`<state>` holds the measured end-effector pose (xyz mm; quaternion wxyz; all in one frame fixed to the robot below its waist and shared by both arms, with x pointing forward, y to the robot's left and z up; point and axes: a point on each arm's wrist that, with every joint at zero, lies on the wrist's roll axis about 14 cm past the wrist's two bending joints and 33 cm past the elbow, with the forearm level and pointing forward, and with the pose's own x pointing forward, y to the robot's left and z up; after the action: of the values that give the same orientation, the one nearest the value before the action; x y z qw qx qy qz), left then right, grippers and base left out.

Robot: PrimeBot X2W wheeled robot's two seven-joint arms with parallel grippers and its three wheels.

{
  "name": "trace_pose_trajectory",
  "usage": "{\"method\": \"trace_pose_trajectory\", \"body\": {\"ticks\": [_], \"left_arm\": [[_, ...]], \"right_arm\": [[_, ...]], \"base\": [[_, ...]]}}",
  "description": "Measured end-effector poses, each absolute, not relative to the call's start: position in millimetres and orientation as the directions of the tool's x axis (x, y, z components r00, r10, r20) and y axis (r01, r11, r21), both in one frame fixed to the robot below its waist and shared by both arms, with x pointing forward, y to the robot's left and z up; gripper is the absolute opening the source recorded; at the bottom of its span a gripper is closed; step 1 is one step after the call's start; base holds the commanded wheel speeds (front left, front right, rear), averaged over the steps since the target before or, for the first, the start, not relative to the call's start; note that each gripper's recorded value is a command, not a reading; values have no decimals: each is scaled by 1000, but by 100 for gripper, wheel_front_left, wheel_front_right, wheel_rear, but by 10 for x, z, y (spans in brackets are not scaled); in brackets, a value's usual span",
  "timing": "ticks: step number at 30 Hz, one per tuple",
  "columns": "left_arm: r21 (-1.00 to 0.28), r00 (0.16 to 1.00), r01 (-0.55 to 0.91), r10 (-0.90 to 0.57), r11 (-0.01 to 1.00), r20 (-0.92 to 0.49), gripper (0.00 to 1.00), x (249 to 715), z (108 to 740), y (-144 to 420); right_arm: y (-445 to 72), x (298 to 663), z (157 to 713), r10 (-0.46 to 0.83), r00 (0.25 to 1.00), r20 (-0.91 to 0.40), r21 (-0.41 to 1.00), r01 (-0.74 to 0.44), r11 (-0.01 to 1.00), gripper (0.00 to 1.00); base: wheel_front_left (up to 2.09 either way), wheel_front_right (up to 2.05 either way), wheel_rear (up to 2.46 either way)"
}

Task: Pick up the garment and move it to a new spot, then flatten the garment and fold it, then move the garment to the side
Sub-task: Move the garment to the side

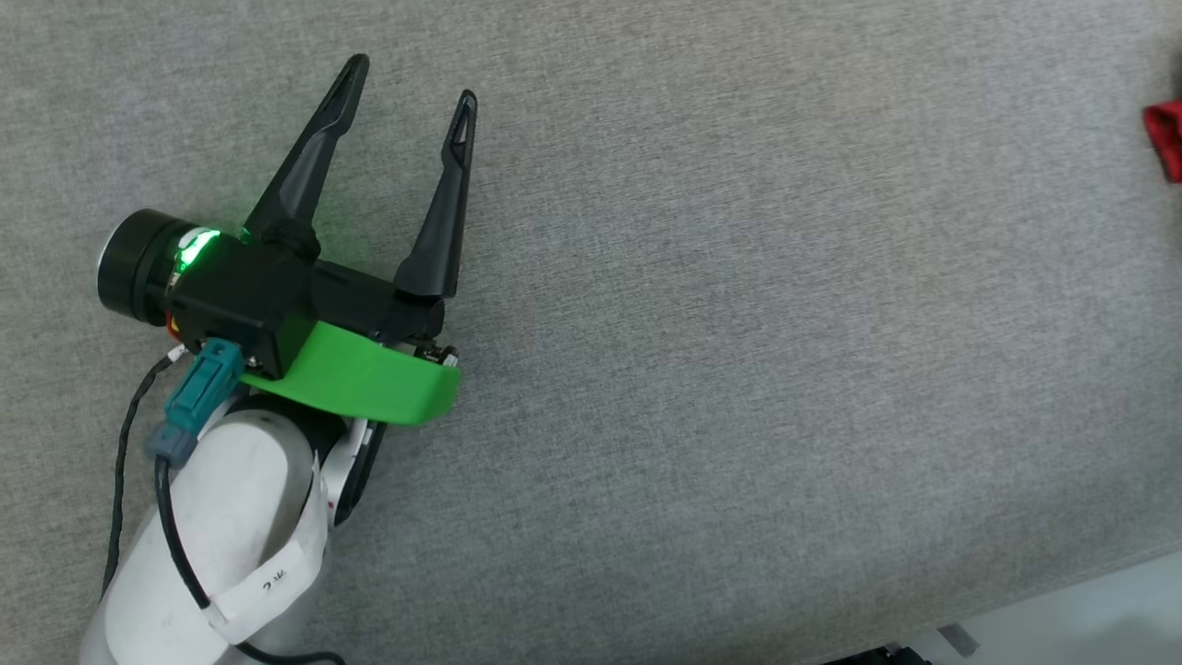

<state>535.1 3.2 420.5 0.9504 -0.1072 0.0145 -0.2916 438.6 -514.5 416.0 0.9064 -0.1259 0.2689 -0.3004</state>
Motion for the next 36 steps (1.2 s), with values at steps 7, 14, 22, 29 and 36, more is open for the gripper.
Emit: {"method": "trace_pose_trajectory", "body": {"ticks": [7, 14, 22, 29, 36], "left_arm": [[-190, 842, 536, -537, 822, 53, 100, 5346, 4296, 114], [-187, 860, 510, -502, 840, 91, 100, 5271, 4517, 175], [-182, 904, 427, -418, 886, 88, 100, 5054, 4714, 420], [-184, 940, 342, -332, 922, 84, 100, 4819, 4883, 665], [-179, 973, 231, -226, 956, 49, 100, 4561, 4896, 1023]], "right_arm": [[-5252, 4368, 4383, -655, 713, -250, -415, 533, 738, 100], [-5168, 4394, 4738, -636, 762, -124, -381, 555, 740, 100], [-4663, 4267, 4765, -536, 839, -92, -295, 492, 819, 100], [-4026, 4127, 4715, -428, 900, -83, -166, 411, 896, 100], [-3241, 4122, 4700, -278, 957, -87, -36, 276, 961, 100]], "base": [[0, 0, 0], [0, 0, 0], [0, 0, 0], [0, 0, 0], [0, 0, 0]]}}
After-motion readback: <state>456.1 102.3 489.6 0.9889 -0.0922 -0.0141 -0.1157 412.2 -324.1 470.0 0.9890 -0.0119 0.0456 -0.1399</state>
